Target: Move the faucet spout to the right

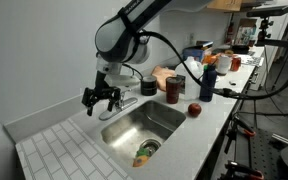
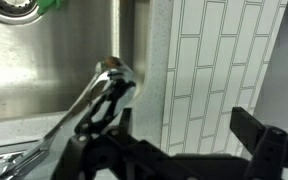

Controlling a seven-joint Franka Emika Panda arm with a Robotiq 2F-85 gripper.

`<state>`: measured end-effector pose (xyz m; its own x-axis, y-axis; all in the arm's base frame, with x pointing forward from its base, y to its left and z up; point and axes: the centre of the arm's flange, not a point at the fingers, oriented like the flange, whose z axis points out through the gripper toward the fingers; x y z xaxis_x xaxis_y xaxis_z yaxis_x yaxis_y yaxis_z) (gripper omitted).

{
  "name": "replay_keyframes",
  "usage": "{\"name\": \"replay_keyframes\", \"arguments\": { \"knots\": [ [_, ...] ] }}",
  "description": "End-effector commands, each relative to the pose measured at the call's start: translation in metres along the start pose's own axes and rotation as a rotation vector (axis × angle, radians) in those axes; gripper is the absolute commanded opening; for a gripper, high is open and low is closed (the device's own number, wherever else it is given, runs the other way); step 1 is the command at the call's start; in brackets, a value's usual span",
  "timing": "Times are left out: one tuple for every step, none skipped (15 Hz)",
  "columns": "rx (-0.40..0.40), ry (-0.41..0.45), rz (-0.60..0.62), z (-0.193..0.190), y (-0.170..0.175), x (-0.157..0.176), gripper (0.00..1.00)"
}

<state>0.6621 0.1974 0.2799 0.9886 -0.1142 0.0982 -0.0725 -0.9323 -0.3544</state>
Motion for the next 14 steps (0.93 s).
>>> {"name": "replay_keyframes", "arguments": {
  "knots": [
    [-0.038, -0.025, 0.032, -0.008, 0.023, -0.050, 1.00],
    [-0.042, -0.025, 0.034, -0.010, 0.026, -0.055, 1.00],
    [-0.046, -0.023, 0.039, -0.012, 0.030, -0.060, 1.00],
    [-0.048, -0.021, 0.041, -0.014, 0.034, -0.064, 1.00],
    [-0.051, -0.016, 0.044, -0.015, 0.038, -0.069, 1.00],
    [-0.057, -0.010, 0.049, -0.017, 0.042, -0.072, 1.00],
    [-0.062, 0.000, 0.055, -0.020, 0.047, -0.074, 1.00],
    [-0.070, 0.010, 0.060, -0.022, 0.053, -0.076, 1.00],
    [-0.078, 0.023, 0.067, -0.025, 0.060, -0.077, 1.00],
    [-0.088, 0.035, 0.074, -0.028, 0.067, -0.077, 1.00],
    [-0.101, 0.048, 0.080, -0.032, 0.075, -0.076, 1.00],
    [-0.108, 0.057, 0.091, -0.035, 0.084, -0.074, 1.00],
    [-0.116, 0.065, 0.103, -0.039, 0.094, -0.069, 1.00],
    [-0.121, 0.070, 0.114, -0.043, 0.101, -0.068, 1.00]
  ]
}}
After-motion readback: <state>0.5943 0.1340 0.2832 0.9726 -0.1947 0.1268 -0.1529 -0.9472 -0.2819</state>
